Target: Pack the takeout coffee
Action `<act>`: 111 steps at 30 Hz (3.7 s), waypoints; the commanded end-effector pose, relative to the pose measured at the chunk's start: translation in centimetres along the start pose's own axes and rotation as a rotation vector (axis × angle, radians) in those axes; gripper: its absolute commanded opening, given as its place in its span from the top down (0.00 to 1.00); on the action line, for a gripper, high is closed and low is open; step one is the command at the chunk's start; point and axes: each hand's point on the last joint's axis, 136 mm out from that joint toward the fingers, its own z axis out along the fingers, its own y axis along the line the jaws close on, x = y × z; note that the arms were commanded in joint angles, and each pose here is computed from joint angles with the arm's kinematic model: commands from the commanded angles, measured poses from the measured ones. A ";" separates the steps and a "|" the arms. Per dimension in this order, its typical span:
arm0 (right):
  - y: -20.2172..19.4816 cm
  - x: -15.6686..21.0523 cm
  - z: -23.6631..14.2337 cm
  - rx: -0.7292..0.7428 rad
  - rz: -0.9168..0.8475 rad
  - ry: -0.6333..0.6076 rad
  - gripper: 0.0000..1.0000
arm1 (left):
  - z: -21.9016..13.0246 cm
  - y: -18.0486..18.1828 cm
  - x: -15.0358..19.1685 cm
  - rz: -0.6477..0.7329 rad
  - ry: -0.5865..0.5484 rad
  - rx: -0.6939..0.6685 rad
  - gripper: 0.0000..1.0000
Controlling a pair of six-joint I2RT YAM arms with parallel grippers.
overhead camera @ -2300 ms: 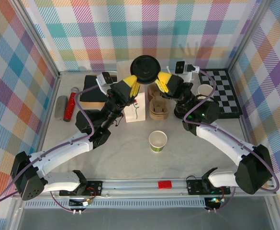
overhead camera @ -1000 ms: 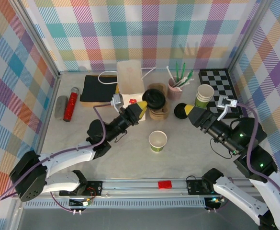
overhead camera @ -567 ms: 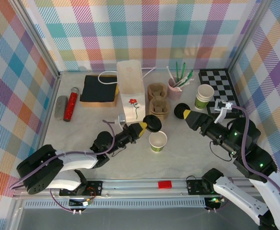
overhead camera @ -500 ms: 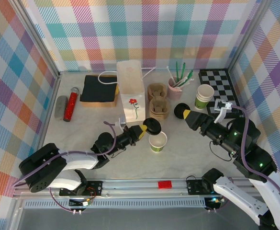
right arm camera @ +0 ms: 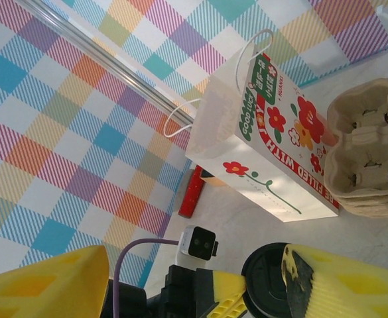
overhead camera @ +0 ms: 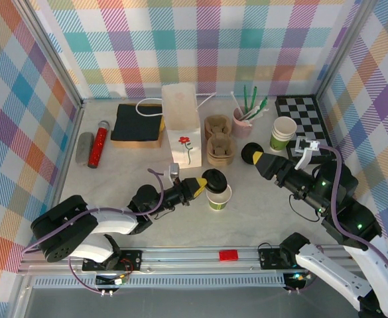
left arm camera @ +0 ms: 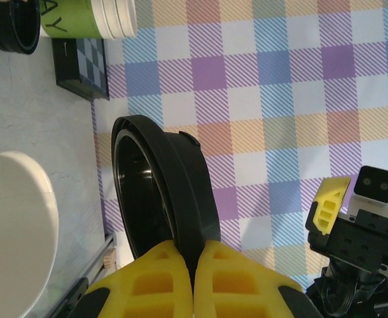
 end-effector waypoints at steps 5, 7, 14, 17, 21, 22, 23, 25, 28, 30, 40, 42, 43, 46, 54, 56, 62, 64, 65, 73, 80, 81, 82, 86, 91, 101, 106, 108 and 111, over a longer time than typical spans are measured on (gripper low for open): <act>0.5 -0.6 -0.2 -0.027 -0.010 -0.030 0.31 | 0.2 0.8 2.1 0.016 0.081 0.002 1.00; 0.4 -0.6 -0.3 -0.025 -0.010 -0.035 0.32 | 0.2 1.1 2.1 0.017 0.083 -0.007 0.99; 0.5 -0.8 -0.7 -0.031 -0.012 -0.048 0.33 | 0.4 2.8 2.3 0.014 0.095 -0.049 0.99; 0.6 -0.9 -0.9 -0.035 -0.012 -0.054 0.33 | 0.4 3.3 2.4 0.016 0.097 -0.062 0.99; 0.7 -0.9 -1.0 -0.043 -0.012 -0.062 0.34 | 0.4 3.5 2.3 0.016 0.095 -0.066 0.99; 0.7 -0.9 -1.0 -0.044 -0.012 -0.061 0.34 | 0.4 3.5 2.4 0.018 0.095 -0.066 0.98; 0.7 -0.9 -0.9 -0.043 -0.012 -0.059 0.34 | 0.4 3.5 2.3 0.019 0.094 -0.067 0.98; 0.7 -0.9 -0.9 -0.044 -0.011 -0.060 0.34 | 0.3 3.7 2.3 0.018 0.090 -0.074 0.96; 0.7 -0.9 -0.9 -0.048 -0.009 -0.061 0.34 | 0.2 4.3 2.3 0.015 0.091 -0.088 0.94; 0.8 -0.9 -1.0 -0.052 -0.009 -0.065 0.34 | 0.1 4.6 2.3 0.014 0.090 -0.097 0.93; 1.1 -1.0 -0.9 -0.069 -0.010 -0.069 0.35 | 0.0 4.9 2.2 0.016 0.083 -0.106 0.83; 1.2 -1.2 -0.9 -0.074 -0.010 -0.073 0.36 | 0.0 5.1 2.1 0.015 0.082 -0.109 0.82; 1.2 -1.1 -0.9 -0.073 -0.011 -0.072 0.36 | -0.1 5.1 2.1 0.014 0.084 -0.111 0.82; 1.4 -1.3 -0.9 -0.077 -0.013 -0.077 0.37 | -0.1 5.1 1.8 0.014 0.079 -0.112 0.81; 1.6 -1.5 -0.6 -0.081 -0.022 -0.079 0.38 | -0.1 5.2 1.3 0.011 0.075 -0.114 0.79; 1.7 -1.7 -0.6 -0.083 -0.023 -0.082 0.38 | -0.2 5.3 1.2 0.007 0.074 -0.117 0.79; 1.6 -1.7 -0.5 -0.077 -0.030 -0.086 0.38 | -0.3 5.5 1.0 0.004 0.078 -0.122 0.77; 1.5 -1.7 -0.5 -0.075 -0.030 -0.087 0.39 | -0.4 5.7 1.1 0.001 0.079 -0.127 0.77; 1.5 -1.7 -0.6 -0.075 -0.031 -0.089 0.39 | -0.5 5.8 1.1 0.000 0.080 -0.130 0.76; 1.3 -1.7 -0.8 -0.070 -0.030 -0.097 0.41 | -0.9 6.4 1.1 -0.003 0.081 -0.148 0.74; 1.1 -1.6 -0.8 -0.062 -0.032 -0.095 0.41 | -1.0 6.8 1.1 0.000 0.081 -0.158 0.73; 1.1 -1.6 -0.8 -0.061 -0.031 -0.094 0.41 | -1.0 6.9 1.1 -0.001 0.079 -0.161 0.73; 1.0 -1.6 -0.8 -0.059 -0.030 -0.095 0.41 | -1.1 7.1 1.1 -0.003 0.077 -0.167 0.72; 0.8 -1.5 -0.9 -0.055 -0.028 -0.101 0.41 | -1.1 7.4 1.1 -0.001 0.078 -0.174 0.72; 0.8 -1.6 -1.0 -0.056 -0.026 -0.105 0.42 | -0.9 7.5 1.0 0.000 0.080 -0.177 0.72; 0.7 -1.6 -1.1 -0.053 -0.029 -0.111 0.42 | -0.2 7.5 0.8 0.003 0.079 -0.174 0.72; 0.6 -1.6 -1.3 -0.051 -0.032 -0.116 0.43 | 0.0 7.4 0.6 0.004 0.078 -0.169 0.72; 0.4 -1.5 -1.3 -0.045 -0.031 -0.115 0.43 | 0.2 7.4 0.5 0.004 0.078 -0.168 0.72; 0.2 -1.4 -1.2 -0.038 -0.030 -0.113 0.43 | 0.4 7.3 0.6 0.004 0.081 -0.165 0.72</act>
